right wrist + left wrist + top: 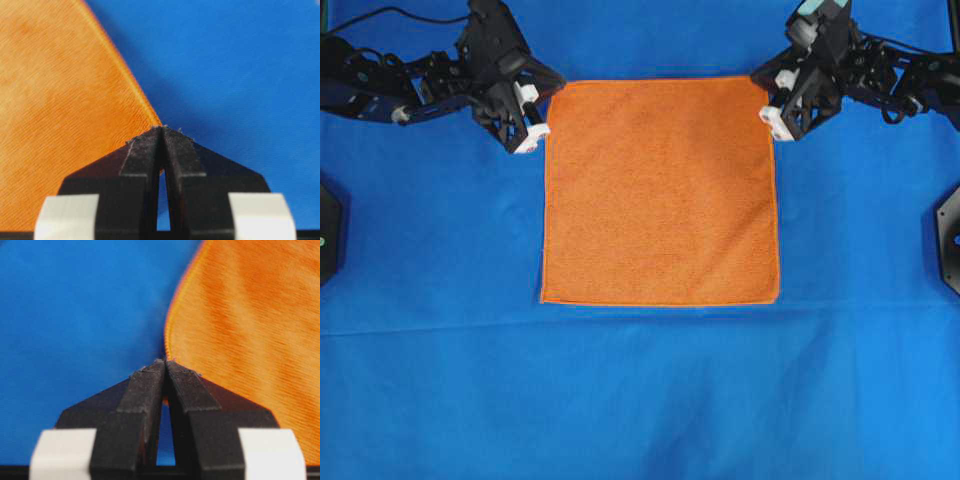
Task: Fold the orange towel.
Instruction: 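Lift the far edge with both grippers and fold it toward the near edge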
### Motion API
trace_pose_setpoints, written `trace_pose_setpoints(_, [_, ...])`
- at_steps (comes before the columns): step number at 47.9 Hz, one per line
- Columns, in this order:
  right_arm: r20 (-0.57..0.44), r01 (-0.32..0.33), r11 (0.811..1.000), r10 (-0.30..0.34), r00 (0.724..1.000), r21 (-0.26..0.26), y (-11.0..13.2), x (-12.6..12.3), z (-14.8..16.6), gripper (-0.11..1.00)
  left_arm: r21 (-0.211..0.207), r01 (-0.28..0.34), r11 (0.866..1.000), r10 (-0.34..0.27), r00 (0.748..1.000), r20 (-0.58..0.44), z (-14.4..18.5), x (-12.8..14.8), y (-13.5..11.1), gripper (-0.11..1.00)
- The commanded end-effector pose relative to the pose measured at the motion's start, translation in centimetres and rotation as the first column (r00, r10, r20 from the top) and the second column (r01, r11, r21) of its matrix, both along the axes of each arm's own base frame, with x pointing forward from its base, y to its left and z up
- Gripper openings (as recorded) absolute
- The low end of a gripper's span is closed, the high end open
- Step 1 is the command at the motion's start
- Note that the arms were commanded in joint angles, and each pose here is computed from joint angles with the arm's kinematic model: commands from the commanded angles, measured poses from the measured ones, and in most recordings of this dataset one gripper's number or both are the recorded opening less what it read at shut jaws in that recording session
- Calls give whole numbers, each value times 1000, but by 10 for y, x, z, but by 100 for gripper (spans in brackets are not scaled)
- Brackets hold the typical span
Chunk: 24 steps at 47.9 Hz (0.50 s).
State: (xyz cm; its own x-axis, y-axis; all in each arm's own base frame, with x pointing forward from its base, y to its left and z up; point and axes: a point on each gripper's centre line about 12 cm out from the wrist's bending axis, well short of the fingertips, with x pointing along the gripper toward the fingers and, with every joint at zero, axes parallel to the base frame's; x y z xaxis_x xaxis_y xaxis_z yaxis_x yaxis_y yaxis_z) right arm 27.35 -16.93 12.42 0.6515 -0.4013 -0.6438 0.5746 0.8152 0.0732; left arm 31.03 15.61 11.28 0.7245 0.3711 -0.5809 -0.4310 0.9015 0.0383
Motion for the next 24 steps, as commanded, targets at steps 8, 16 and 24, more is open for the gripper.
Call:
trace_pose_setpoints(8, [47, -108, 994, 108, 993, -3, 46, 0, 26, 1, -8, 121, 993, -121, 993, 2, 34, -1, -46, 1])
trace_pose_setpoints(16, [68, -209, 978, 209, 976, 3, 84, -6, 37, 1, -39, 207, 978, -207, 978, -16, 34, -12, -83, 1])
trace_pose_setpoints(24, [74, -271, 961, 267, 961, 46, 113, -15, 36, 1, -92, 308, 947, -311, 950, -17, 30, -9, -126, 1])
